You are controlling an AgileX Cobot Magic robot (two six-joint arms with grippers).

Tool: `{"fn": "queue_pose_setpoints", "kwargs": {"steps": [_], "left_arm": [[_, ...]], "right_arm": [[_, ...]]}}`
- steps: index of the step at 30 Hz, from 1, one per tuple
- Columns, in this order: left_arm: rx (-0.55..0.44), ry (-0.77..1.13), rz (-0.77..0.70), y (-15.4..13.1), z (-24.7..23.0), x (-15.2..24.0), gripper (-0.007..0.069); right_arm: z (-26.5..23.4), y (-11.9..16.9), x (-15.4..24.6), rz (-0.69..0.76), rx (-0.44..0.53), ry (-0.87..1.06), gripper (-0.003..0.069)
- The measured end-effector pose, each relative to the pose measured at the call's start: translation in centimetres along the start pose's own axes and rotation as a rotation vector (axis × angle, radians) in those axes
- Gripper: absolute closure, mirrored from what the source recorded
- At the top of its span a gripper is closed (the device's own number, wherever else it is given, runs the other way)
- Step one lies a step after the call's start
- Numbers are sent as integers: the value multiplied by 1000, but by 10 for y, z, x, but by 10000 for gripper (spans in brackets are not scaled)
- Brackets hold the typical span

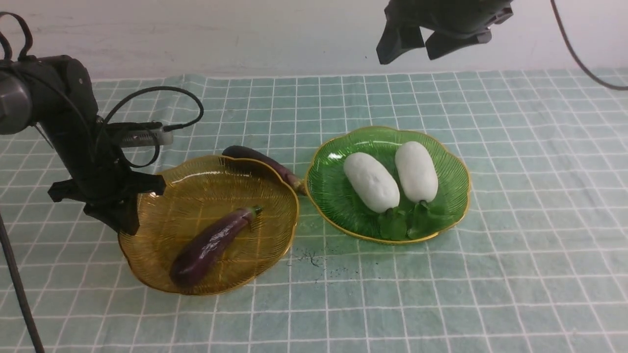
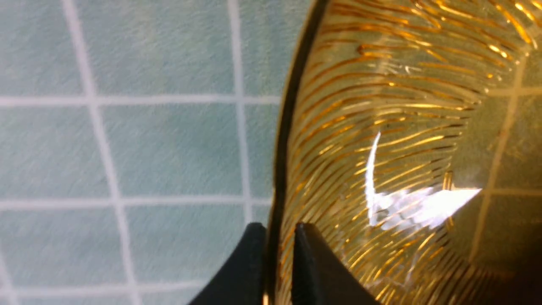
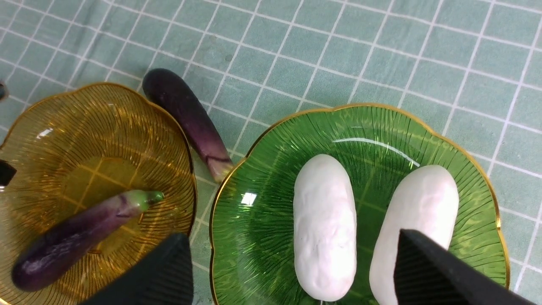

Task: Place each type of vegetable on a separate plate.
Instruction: Use the left arm to grab an eggplant and put it into the left plate

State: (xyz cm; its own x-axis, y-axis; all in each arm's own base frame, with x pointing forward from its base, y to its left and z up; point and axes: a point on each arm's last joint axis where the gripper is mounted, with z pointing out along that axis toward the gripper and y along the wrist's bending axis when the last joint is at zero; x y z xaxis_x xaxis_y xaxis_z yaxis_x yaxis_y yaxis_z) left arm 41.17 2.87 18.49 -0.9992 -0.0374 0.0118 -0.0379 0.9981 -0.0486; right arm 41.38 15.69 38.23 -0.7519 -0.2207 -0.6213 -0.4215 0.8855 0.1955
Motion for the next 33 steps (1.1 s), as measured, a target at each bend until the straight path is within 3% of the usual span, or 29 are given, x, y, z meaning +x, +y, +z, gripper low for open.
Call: {"fn": "queue_pose_setpoints", "kwargs": {"steps": [7, 14, 16, 19, 20, 24, 27, 29, 31, 33], "left_arm": [[-86, 8, -112, 41, -11, 11, 592], [-90, 15, -134, 51, -11, 13, 552], [-113, 16, -133, 53, -11, 13, 508], [-179, 8, -142, 60, -15, 12, 378], [-203, -13, -171, 62, -20, 10, 302], [-172, -105, -276, 60, -41, 0, 138], [-26, -194, -270, 37, -67, -9, 107], [67, -248, -159, 9, -82, -16, 118], [165, -309, 59, -41, -95, -21, 170], [203, -354, 169, -75, -98, -23, 220]], "right_arm": [[0, 1, 0, 9, -13, -1, 79], [0, 1, 0, 9, -14, -1, 79], [0, 1, 0, 9, -14, -1, 79], [0, 1, 0, 9, -14, -1, 79], [0, 1, 0, 10, -14, -1, 79], [0, 1, 0, 10, -14, -1, 79], [-2, 2, 0, 8, -14, -5, 79], [-5, 2, -1, 6, -14, -10, 79], [-9, 3, -1, 1, -14, -17, 79], [-9, 3, -1, 1, -14, -17, 79]]}}
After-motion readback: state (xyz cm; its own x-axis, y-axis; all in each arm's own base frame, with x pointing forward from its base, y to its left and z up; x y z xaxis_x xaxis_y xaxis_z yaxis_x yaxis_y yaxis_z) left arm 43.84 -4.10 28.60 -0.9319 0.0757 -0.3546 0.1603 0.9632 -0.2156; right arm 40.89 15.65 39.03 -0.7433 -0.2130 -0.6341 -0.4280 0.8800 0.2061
